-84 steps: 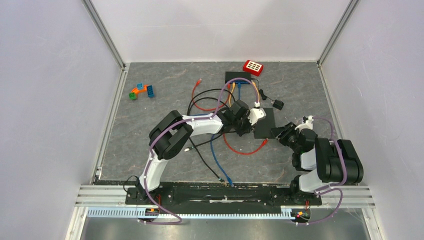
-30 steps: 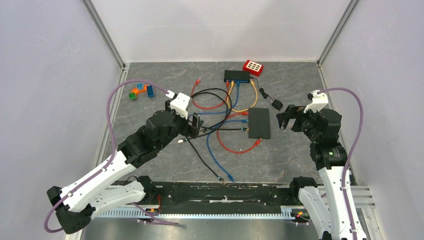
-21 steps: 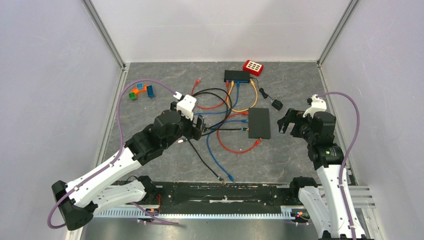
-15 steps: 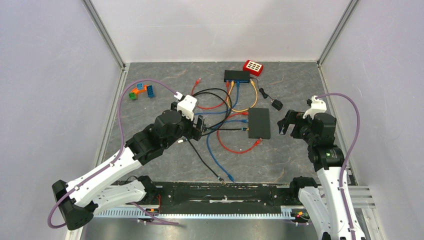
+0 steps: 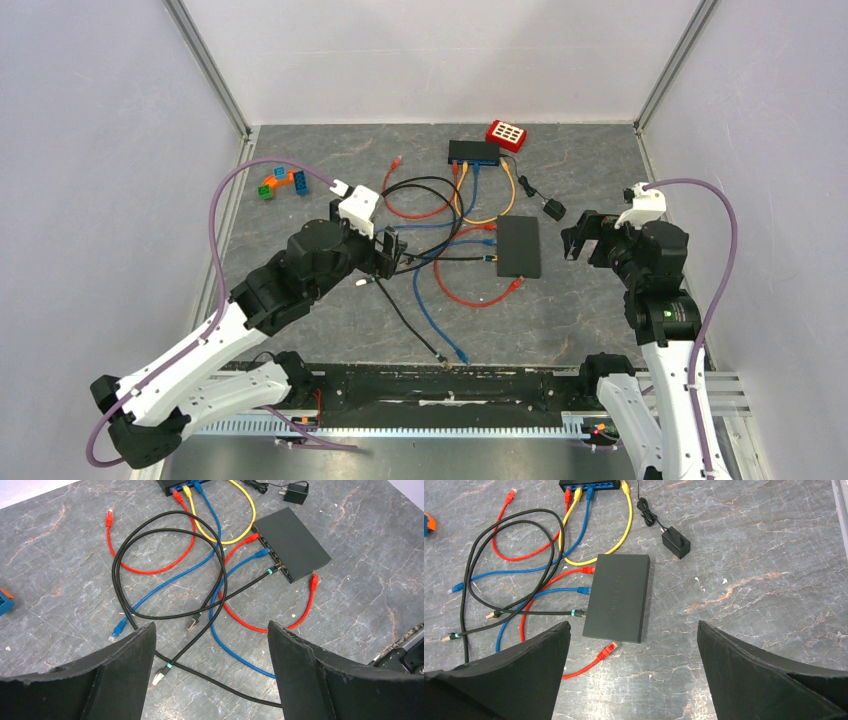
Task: Insert the plug into the switch port
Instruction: Pick up the connector from the center of the board.
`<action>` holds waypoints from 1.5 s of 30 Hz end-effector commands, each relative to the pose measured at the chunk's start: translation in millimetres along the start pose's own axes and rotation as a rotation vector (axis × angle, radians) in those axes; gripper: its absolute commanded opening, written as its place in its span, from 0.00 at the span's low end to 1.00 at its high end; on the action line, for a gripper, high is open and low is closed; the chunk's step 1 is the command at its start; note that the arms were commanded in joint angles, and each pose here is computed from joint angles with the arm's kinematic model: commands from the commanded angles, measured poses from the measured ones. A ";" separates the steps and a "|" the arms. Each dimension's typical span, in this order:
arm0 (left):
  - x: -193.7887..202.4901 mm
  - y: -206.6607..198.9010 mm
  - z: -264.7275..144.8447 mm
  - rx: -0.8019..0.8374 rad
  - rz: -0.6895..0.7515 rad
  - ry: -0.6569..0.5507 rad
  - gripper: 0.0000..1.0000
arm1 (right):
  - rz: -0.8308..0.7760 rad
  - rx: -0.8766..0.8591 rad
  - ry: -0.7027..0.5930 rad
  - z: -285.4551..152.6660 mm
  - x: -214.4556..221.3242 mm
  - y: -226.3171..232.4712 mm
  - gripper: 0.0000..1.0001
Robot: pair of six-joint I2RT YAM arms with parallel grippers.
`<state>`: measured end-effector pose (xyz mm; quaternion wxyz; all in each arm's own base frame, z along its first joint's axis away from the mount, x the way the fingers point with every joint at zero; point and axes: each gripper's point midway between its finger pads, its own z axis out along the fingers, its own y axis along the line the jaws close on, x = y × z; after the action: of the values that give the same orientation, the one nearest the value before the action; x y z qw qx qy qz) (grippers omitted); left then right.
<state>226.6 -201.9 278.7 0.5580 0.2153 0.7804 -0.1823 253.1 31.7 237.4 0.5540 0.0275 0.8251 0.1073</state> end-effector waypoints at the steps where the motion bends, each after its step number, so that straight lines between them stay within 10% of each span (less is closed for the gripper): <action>1: -15.7 -1.1 0.9 -0.009 -0.055 -0.048 0.86 | -0.013 0.008 -0.057 -2.2 -14.9 -0.1 0.98; 7: 6.4 12.7 31.0 -0.105 -0.064 0.065 0.96 | 0.065 -0.155 -0.148 37.8 -28.0 24.2 0.98; 16: 45.9 62.4 57.1 -0.131 -0.107 0.243 0.96 | -0.006 -0.039 0.076 168.7 -20.0 19.3 0.97; 21: 66.6 88.8 57.9 -0.285 -0.134 0.280 0.98 | -0.066 -0.040 0.186 215.2 8.8 35.7 0.79; 30: 91.6 105.2 101.3 -0.210 -0.442 0.393 0.83 | -0.245 -0.222 0.293 247.2 58.7 103.2 0.67; 45: 125.8 90.9 100.0 -0.104 -0.432 0.498 0.80 | -0.197 -0.298 0.423 220.5 115.8 136.0 0.63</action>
<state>323.5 -153.4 117.5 0.3096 0.0462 0.9338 -0.1733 409.2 201.7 69.8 0.3672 -0.1594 0.9044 0.1475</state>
